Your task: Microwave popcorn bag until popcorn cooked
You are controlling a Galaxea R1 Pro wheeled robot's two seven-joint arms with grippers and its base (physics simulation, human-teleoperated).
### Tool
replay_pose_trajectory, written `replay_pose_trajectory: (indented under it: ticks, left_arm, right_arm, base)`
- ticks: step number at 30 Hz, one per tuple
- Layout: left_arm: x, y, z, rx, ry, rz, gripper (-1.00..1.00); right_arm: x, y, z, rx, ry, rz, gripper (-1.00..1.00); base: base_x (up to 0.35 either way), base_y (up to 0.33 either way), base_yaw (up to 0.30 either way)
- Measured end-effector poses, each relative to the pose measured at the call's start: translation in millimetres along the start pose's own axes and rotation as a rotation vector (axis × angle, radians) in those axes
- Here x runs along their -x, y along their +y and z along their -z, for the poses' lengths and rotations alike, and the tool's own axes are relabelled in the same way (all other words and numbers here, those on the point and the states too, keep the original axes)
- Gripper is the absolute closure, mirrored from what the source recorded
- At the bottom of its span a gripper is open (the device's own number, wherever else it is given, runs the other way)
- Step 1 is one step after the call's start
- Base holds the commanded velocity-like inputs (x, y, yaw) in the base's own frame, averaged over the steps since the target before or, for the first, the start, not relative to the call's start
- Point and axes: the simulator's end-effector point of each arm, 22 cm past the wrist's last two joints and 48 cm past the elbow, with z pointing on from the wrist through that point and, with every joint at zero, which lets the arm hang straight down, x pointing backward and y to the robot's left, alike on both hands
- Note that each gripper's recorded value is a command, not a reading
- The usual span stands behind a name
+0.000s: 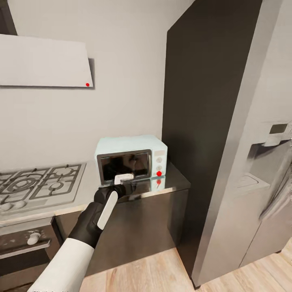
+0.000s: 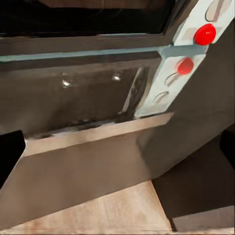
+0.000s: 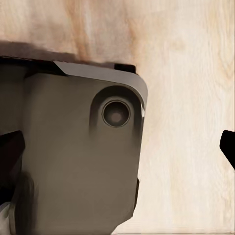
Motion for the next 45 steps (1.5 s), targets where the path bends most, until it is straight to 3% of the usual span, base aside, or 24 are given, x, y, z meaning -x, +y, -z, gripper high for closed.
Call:
replay_pose_trajectory:
  ticks: [3,5,7,9,10,12,15,18,23,25,26,27,31,34,36,38,42,45]
  left_arm:
    - [-31.3,11.2,-14.0,0.035,0.073,-0.001,-1.00]
    - [-69.3,22.3,-27.0,0.063,0.158,-0.004,-1.00]
    - [-89.1,30.0,-34.8,0.081,0.186,0.003,-1.00]
    - [-108.7,42.1,-46.4,0.112,0.177,0.023,-1.00]
    - [-136.0,53.7,-53.6,0.138,0.206,0.032,-1.00]
    - [-161.4,61.1,-56.1,0.154,0.252,0.033,-1.00]
    - [-239.9,84.0,-53.2,0.204,0.399,0.034,-1.00]
    - [-297.5,107.8,-44.9,0.264,0.456,0.040,-1.00]
    - [-371.8,142.5,-18.0,0.350,0.523,0.045,-1.00]
    - [-374.6,157.3,-14.5,0.372,0.522,0.041,-1.00]
    - [-375.2,182.0,-10.0,0.397,0.520,0.039,-1.00]
    - [-377.4,191.9,-7.5,0.402,0.520,0.042,-1.00]
    - [-461.0,228.3,38.4,0.385,0.552,0.064,-1.00]
    - [-528.6,232.9,83.9,0.380,0.606,0.069,-1.00]
    - [-552.9,233.3,102.9,0.383,0.641,0.070,-1.00]
    - [-589.3,231.9,133.9,0.387,0.699,0.071,-1.00]
    - [-615.2,228.1,157.6,0.387,0.736,0.067,-1.00]
    - [-620.3,226.3,162.2,0.384,0.743,0.065,-1.00]
  right_arm:
    - [0.0,0.0,0.0,0.000,0.000,0.000,-1.00]
    - [0.0,0.0,0.0,0.000,0.000,0.001,-1.00]
    - [0.0,0.1,0.0,0.000,0.000,0.002,-1.00]
    - [0.0,0.1,0.0,0.001,0.000,0.002,-1.00]
    - [-0.1,0.3,0.0,0.001,0.000,0.002,-1.00]
    - [0.0,0.2,0.0,0.001,0.000,0.002,-1.00]
    - [-0.2,0.2,0.2,0.001,0.000,0.004,-1.00]
    - [-0.1,0.2,0.2,0.001,-0.001,0.005,-1.00]
    - [-0.2,-1.0,0.2,-0.001,-0.001,0.004,-1.00]
    - [0.0,-1.0,0.2,-0.001,-0.002,0.005,-1.00]
    - [0.6,-1.1,0.2,-0.001,-0.004,0.005,-1.00]
    - [0.8,-1.1,0.2,-0.001,-0.005,0.005,-1.00]
    - [0.9,-0.2,0.2,0.000,-0.006,0.005,-1.00]
    - [0.1,-0.7,0.2,-0.003,-0.002,0.003,-1.00]
    - [0.2,-2.3,0.2,-0.010,-0.002,0.003,-1.00]
    - [1.6,-3.7,0.2,-0.016,-0.009,0.003,-1.00]
    - [2.3,-1.0,0.2,-0.014,-0.011,0.004,-1.00]
    - [2.2,-2.3,0.2,-0.016,-0.010,0.002,-1.00]
  base:
    - [-0.328,0.084,0.000]
    - [-0.328,0.084,0.000]
    - [-0.329,0.084,0.000]
    - [-0.324,0.084,0.000]
    - [-0.300,0.084,0.000]
    - [-0.239,0.076,0.000]
    - [-0.072,0.024,0.000]
    - [-0.009,0.003,0.000]
    - [-0.001,0.000,0.000]
    - [0.000,0.000,0.000]
    - [0.000,0.000,0.000]
    - [0.000,0.000,0.000]
    - [0.000,0.000,0.000]
    - [0.000,0.000,0.000]
    - [0.000,0.000,0.000]
    - [0.000,0.000,0.000]
    - [0.000,0.000,0.000]
    - [0.000,0.000,0.106]
